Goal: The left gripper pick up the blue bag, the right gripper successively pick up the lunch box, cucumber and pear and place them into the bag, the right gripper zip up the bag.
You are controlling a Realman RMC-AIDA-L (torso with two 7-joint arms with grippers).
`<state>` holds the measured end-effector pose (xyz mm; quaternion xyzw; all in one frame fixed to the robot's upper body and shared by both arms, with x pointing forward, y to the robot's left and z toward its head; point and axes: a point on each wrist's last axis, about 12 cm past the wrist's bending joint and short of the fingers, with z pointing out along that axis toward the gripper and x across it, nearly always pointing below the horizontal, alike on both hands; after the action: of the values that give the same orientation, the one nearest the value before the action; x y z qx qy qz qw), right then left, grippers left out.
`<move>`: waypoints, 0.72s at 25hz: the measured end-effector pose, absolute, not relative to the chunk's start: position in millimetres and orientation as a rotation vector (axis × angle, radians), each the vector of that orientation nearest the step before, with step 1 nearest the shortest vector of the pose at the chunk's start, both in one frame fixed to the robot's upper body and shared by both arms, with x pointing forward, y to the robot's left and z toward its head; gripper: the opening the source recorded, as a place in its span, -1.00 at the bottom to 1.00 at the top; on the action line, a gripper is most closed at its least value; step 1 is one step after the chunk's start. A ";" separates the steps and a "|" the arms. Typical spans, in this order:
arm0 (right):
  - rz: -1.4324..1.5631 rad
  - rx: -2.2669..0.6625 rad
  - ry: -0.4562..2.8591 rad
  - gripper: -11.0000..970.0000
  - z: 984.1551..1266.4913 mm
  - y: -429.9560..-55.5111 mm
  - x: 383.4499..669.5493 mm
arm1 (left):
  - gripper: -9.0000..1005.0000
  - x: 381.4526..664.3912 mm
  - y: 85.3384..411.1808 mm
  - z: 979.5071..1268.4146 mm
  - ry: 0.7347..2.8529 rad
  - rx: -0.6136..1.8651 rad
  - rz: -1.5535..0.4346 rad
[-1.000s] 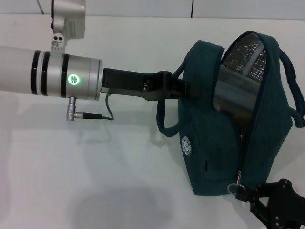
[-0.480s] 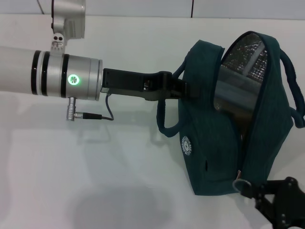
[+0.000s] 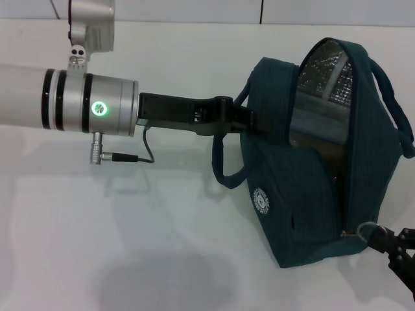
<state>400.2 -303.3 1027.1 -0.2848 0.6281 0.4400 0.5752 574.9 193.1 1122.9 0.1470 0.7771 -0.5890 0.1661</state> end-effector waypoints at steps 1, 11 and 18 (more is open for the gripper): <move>1.036 -0.666 1.464 -0.96 1027.9 -302.7 400.3 | -0.75 574.6 193.4 1122.5 2.212 0.419 -1.676; 1.048 -0.637 1.414 -0.96 1033.1 -301.4 400.7 | -0.74 572.8 196.1 1121.4 2.182 0.418 -1.680; 1.050 -0.643 1.394 -0.96 1035.0 -295.3 408.5 | -0.73 570.5 196.5 1120.7 2.141 0.483 -1.660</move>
<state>408.5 -295.3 1035.0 -0.2770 0.6007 0.4525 0.5980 570.5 196.5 1120.7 0.1721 0.7633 -0.5919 0.1935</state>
